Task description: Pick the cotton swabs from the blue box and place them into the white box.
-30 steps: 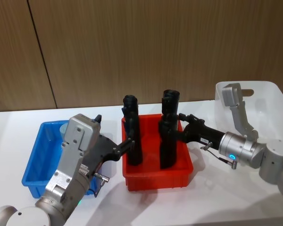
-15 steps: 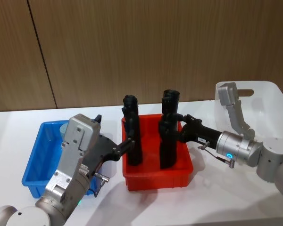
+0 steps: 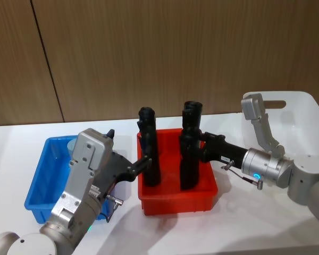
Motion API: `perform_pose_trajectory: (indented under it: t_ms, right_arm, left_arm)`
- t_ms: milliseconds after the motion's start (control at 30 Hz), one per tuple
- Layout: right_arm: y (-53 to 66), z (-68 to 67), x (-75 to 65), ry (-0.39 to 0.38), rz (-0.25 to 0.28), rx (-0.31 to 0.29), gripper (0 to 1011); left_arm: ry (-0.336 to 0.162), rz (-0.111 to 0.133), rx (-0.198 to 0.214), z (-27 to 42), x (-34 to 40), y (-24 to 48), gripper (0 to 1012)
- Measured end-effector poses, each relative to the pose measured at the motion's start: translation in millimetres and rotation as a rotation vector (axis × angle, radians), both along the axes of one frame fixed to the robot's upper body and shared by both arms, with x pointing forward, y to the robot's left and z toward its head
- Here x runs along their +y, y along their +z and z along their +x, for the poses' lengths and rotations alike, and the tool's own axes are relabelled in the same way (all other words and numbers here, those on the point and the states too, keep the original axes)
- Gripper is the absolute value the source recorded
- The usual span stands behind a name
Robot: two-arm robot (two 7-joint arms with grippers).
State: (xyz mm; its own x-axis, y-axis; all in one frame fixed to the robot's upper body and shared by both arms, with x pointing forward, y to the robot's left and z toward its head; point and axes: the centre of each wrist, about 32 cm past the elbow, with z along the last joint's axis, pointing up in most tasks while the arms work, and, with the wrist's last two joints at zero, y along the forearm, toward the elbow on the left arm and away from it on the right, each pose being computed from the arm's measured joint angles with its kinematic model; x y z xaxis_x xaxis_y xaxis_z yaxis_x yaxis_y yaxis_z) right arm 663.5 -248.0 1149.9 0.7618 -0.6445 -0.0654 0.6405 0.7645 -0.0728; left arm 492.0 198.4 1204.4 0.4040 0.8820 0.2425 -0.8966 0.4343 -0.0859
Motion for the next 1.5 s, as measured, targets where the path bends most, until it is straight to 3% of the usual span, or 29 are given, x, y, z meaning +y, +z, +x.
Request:
perform_pose_trajectory:
  t_ms: [433,767,1000,1300,1500]
  right_arm:
    - [4.8,2.6,0.3,0.002,0.005,-0.028,485]
    - [23.3,7.8,-1.7,-0.011,0.04,-0.093,431]
    - [45.7,0.8,-6.0,-0.04,0.065,-0.141,394]
    - [83.7,-19.4,-16.8,-0.1,0.081,-0.206,369]
    - [101.0,-30.5,-24.5,-0.145,0.075,-0.231,369]
  left_arm:
    - [0.0,0.0,0.0,0.0,0.0,0.0,1004]
    - [0.0,0.0,0.0,0.0,0.0,0.0,1004]
    - [0.0,0.0,0.0,0.0,0.0,0.0,1004]
    - [0.0,0.0,0.0,0.0,0.0,0.0,1004]
    - [0.0,0.0,0.0,0.0,0.0,0.0,1004]
